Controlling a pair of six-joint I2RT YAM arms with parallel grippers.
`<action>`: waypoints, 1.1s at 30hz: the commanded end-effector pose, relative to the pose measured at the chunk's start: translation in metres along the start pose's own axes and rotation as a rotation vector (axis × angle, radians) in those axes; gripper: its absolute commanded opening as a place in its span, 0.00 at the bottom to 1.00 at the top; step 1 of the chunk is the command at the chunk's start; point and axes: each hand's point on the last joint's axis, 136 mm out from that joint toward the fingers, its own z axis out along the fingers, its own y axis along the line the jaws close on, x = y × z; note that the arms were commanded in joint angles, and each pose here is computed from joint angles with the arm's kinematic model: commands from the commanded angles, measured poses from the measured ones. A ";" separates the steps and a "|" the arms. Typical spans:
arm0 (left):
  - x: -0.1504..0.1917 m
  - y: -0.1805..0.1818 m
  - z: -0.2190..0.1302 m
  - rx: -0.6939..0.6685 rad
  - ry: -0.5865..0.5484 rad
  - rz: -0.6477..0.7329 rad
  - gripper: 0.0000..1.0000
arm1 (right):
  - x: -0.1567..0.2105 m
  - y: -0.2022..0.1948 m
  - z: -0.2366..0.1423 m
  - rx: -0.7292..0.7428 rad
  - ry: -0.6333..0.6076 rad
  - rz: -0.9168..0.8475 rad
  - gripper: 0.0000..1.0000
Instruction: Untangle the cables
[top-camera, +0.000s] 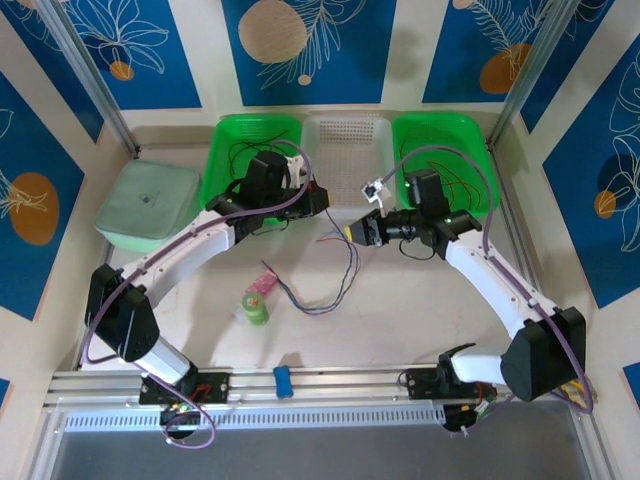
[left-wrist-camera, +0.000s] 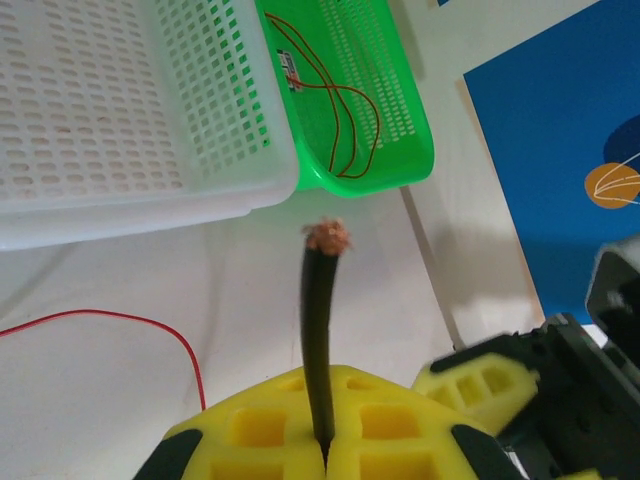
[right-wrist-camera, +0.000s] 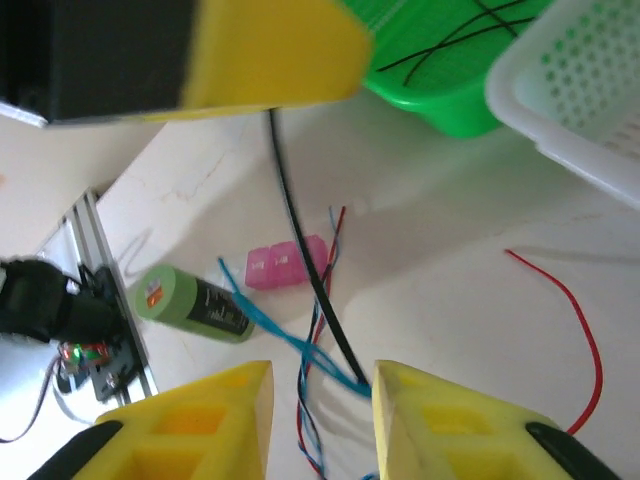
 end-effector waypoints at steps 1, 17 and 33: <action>-0.010 -0.018 -0.010 0.032 -0.036 0.043 0.00 | -0.003 0.000 -0.018 0.008 -0.069 0.006 0.38; -0.007 -0.025 -0.021 0.036 -0.012 0.048 0.00 | 0.043 -0.042 -0.010 0.184 -0.068 -0.308 0.40; -0.004 -0.027 -0.028 0.031 -0.008 0.053 0.00 | 0.063 -0.055 0.026 0.093 0.118 -0.652 0.33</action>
